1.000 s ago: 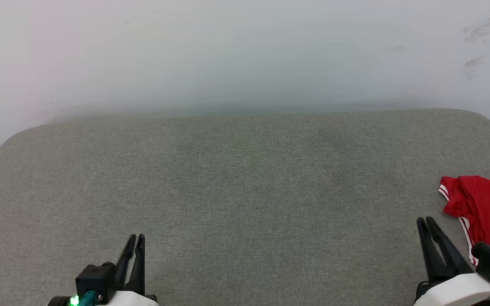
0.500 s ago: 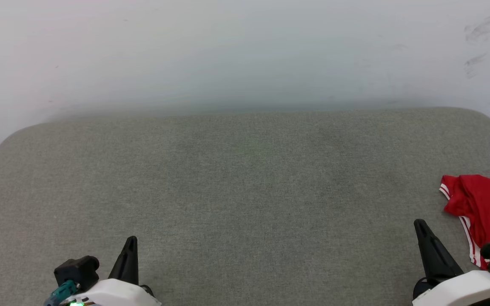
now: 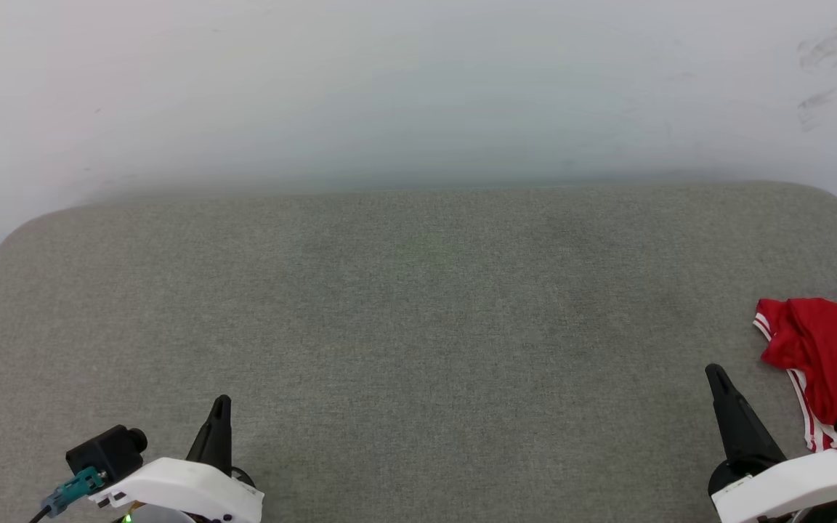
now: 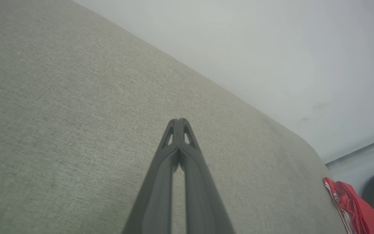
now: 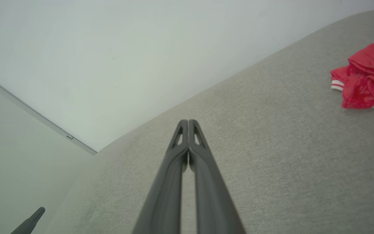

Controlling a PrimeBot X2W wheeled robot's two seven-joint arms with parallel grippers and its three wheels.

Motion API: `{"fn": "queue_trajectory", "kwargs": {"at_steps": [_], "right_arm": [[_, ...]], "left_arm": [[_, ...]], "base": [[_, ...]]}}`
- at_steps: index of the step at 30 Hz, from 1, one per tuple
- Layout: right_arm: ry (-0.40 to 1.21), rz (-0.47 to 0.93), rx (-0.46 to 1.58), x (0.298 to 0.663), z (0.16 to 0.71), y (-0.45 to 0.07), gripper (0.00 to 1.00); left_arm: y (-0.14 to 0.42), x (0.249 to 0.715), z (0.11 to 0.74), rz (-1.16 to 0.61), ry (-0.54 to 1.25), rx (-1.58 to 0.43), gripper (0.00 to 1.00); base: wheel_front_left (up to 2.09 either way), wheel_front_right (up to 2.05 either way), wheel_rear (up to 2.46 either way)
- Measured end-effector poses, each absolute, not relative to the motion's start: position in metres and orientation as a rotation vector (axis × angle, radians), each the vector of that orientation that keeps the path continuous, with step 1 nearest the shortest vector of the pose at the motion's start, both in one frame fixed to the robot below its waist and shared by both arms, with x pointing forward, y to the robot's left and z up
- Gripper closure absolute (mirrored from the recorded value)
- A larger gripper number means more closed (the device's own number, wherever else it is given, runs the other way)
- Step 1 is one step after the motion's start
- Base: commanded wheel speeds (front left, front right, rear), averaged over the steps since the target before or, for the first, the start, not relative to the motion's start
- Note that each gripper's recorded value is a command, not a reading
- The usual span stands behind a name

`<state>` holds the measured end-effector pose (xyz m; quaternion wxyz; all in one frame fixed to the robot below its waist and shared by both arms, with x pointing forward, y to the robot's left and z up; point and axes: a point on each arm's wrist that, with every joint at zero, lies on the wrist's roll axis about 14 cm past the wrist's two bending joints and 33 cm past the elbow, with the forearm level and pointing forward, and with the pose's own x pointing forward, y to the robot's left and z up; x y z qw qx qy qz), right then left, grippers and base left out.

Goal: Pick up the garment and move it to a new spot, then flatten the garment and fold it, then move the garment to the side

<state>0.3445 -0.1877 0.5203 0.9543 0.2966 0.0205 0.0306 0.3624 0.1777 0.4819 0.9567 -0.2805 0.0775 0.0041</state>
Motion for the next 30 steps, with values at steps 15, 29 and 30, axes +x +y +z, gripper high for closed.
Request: {"fn": "queue_trajectory", "kwargs": {"at_steps": [15,29,30], "right_arm": [[0.036,0.059,0.816,0.354,0.518,-0.189,1.00],[0.033,0.048,0.986,0.360,0.515,-0.191,1.00],[0.031,0.048,0.997,0.361,0.516,-0.191,1.00]], "left_arm": [[0.180,0.369,0.483,0.026,0.167,-0.793,1.00],[0.183,0.375,0.487,0.031,0.158,-0.969,1.00],[0.183,0.375,0.487,0.030,0.157,-0.981,1.00]], "base": [[0.00,0.00,0.00],[0.00,0.00,0.00],[0.00,0.00,0.00]]}}
